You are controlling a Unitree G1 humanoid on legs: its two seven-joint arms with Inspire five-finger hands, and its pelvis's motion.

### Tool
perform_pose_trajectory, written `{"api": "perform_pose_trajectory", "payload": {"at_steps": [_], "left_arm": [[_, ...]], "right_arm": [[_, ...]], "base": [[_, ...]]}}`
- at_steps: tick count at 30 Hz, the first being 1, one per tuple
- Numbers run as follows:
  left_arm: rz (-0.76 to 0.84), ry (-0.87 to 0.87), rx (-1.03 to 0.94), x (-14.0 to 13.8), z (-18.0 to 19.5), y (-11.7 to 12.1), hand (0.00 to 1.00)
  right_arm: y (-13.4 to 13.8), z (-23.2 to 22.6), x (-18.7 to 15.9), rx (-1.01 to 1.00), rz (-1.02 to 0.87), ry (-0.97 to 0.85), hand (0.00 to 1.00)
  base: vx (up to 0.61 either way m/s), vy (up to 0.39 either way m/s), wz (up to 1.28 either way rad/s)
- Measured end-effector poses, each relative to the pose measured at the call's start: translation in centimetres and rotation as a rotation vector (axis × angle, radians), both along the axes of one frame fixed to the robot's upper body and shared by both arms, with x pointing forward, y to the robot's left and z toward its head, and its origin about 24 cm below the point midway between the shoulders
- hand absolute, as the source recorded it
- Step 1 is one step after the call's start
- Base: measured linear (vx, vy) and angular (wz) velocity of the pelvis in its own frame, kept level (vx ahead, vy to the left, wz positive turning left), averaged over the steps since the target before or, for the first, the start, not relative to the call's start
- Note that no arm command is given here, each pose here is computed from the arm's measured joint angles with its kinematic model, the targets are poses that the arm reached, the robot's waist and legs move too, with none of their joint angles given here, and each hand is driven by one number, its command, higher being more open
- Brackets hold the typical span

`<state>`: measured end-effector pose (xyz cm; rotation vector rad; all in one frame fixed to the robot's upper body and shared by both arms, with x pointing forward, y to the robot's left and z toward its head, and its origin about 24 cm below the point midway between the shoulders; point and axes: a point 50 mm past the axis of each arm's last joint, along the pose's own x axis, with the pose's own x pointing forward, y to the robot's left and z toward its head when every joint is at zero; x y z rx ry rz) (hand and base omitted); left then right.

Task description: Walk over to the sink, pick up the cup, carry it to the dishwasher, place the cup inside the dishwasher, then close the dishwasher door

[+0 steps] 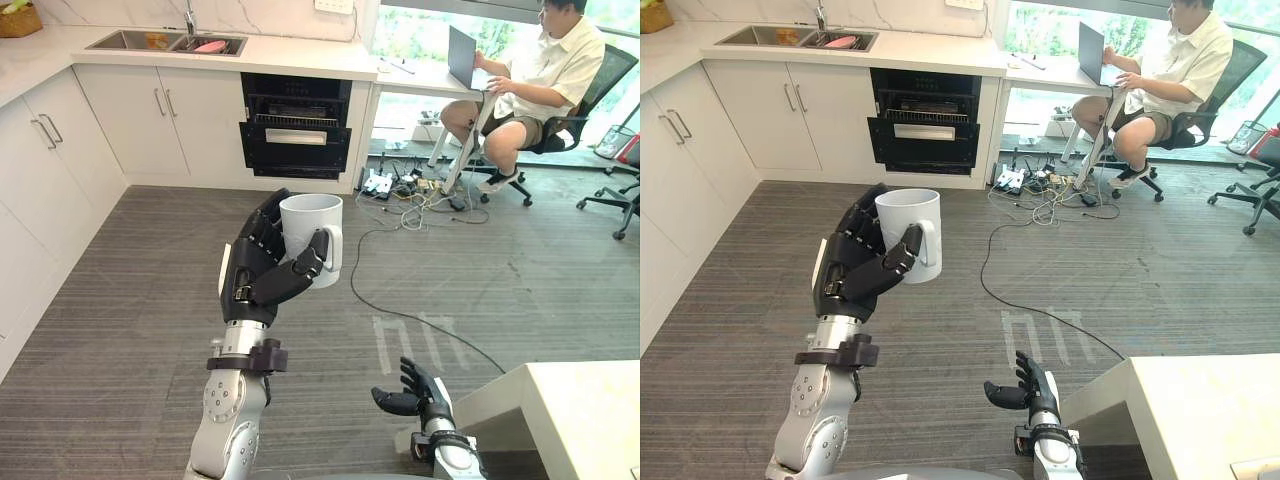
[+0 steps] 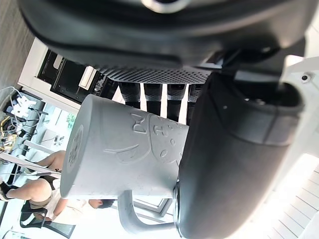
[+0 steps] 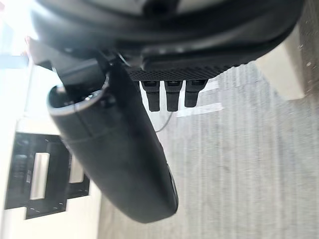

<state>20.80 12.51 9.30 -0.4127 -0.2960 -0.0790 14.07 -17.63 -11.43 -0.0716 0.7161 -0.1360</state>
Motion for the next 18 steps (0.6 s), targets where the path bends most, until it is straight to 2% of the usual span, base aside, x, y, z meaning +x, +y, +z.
{"api": "perform_pose_trajectory", "payload": {"at_steps": [3, 4, 11, 15, 18], "left_arm": [[0.014, 0.004, 0.017, 0.0, -0.1, 0.5, 0.3], [0.085, 0.0, 0.07, 0.1, 0.0, 2.8, 0.3], [0.099, 0.026, 0.041, -0.1, -0.6, 2.6, 0.3], [0.023, 0.107, 0.041, 0.1, -2.4, 0.8, 0.3], [-0.04, 0.184, 0.052, 0.3, -4.0, -0.6, 0.3]], "right_arm": [[-1.5, 0.1, -0.1, -0.059, 0.019, 0.01, 0.9], [-4.5, 0.6, 0.7, -0.133, -0.053, 0.001, 0.9], [-4.5, 0.5, 0.3, -0.131, -0.057, 0.009, 0.9], [-4.0, -0.3, -1.4, -0.074, -0.11, 0.051, 0.9], [-3.4, -0.4, -1.5, 0.002, -0.167, 0.042, 0.9]], "base": [[-0.07, -0.074, 0.06], [0.0, 0.0, 0.0], [0.0, -0.003, -0.17], [0.04, -0.016, 0.02], [0.05, -0.039, 0.19]]}}
